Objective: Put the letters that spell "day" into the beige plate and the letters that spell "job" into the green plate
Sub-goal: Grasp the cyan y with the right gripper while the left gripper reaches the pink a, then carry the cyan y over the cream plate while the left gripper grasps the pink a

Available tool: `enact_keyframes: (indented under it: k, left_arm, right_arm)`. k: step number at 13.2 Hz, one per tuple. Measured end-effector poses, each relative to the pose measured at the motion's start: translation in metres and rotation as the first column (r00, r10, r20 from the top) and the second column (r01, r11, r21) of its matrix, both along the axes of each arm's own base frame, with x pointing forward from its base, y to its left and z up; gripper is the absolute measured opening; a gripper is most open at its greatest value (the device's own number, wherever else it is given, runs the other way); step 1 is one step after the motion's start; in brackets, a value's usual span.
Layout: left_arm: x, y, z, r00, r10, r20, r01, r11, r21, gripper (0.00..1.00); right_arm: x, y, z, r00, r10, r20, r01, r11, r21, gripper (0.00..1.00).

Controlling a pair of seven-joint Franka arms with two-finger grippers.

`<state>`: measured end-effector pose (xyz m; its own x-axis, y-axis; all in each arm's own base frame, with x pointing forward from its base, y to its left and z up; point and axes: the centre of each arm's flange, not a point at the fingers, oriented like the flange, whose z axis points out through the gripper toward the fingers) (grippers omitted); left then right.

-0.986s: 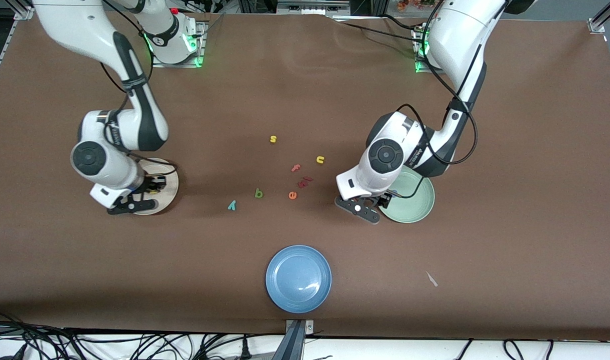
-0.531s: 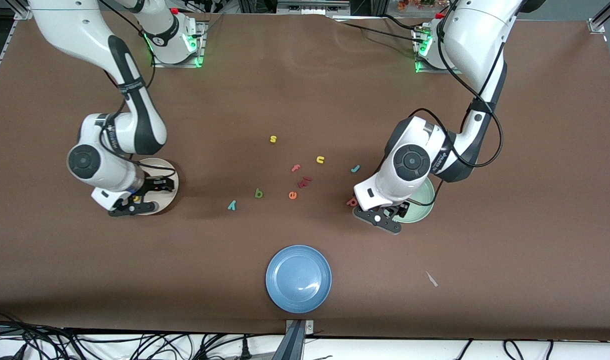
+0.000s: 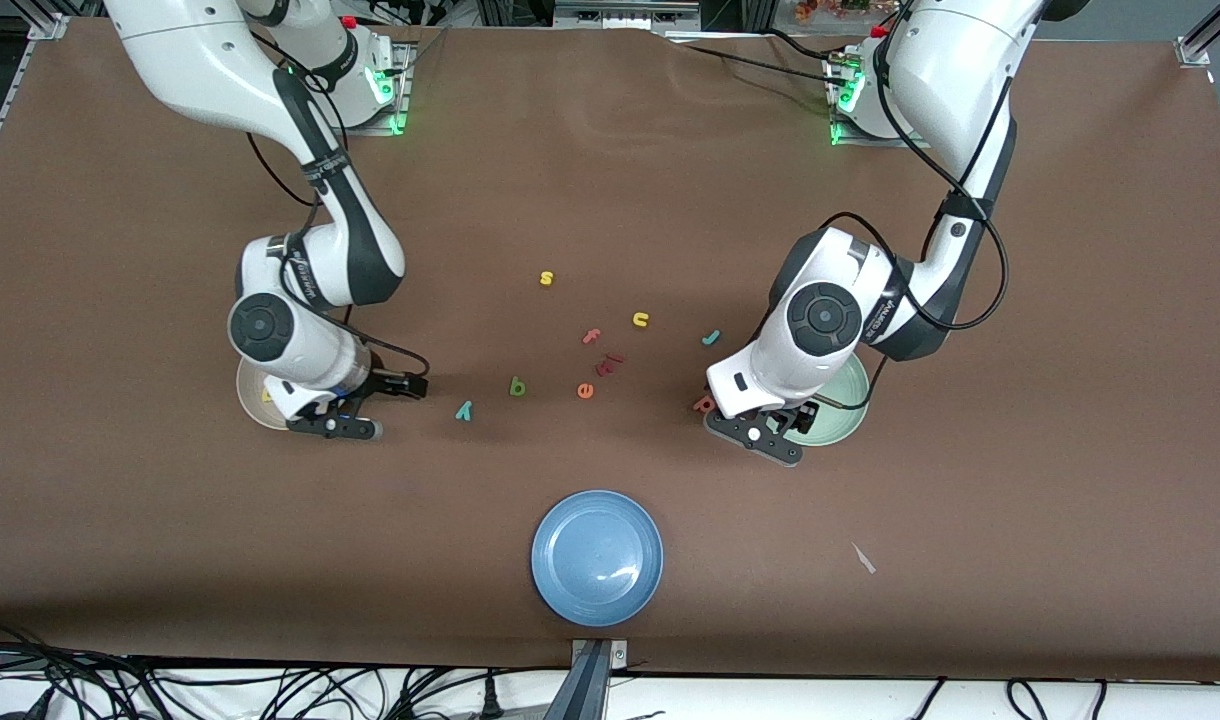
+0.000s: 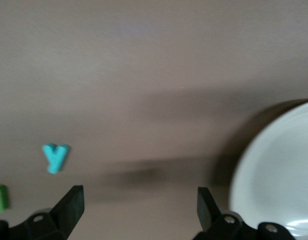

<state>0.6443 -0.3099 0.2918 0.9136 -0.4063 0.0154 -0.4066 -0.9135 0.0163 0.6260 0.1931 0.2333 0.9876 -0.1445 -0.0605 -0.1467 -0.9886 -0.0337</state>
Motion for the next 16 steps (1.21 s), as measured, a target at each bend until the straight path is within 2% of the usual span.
enact_keyframes:
  k: [3,8,10,11,13,14,15,16]
  left_arm:
    - [-0.001,-0.001,-0.004,1.000,-0.002,-0.006,0.002,1.000,0.002,1.00]
    - [-0.001,0.000,-0.008,1.000,-0.001,-0.009,0.001,1.000,0.005,1.00]
    - [0.000,0.001,-0.008,1.000,-0.001,-0.009,0.001,1.000,0.005,1.00]
    - [0.000,0.001,-0.007,1.000,-0.001,-0.008,0.001,1.000,0.004,1.00]
    - [0.005,0.005,0.000,1.000,0.007,0.007,-0.007,1.000,-0.002,1.00]
    - [0.008,0.011,0.006,1.000,0.017,0.016,-0.016,1.000,-0.005,1.00]
    - [0.011,0.018,0.011,0.999,0.026,0.023,-0.026,1.000,-0.008,1.00]
    - [0.013,0.022,0.014,0.999,0.030,0.026,-0.030,1.000,-0.009,1.00]
  right_arm:
    - [0.009,0.032,-0.008,0.999,-0.046,0.005,0.046,0.999,0.020,1.00]
    - [0.007,0.081,-0.040,0.995,-0.099,-0.011,0.100,0.995,0.012,0.99]
    - [0.007,0.084,-0.047,0.995,-0.103,-0.017,0.103,0.995,0.008,0.91]
    - [0.007,0.084,-0.049,0.994,-0.104,-0.019,0.104,0.995,0.007,0.91]
    - [0.007,0.083,-0.051,0.994,-0.105,-0.022,0.105,0.994,0.005,0.76]
    - [0.007,0.083,-0.052,0.994,-0.105,-0.022,0.105,0.994,0.005,0.74]
    - [0.007,0.083,-0.052,0.994,-0.106,-0.023,0.106,0.994,0.004,0.63]
    - [0.006,0.083,-0.053,0.994,-0.106,-0.024,0.106,0.994,0.004,0.63]
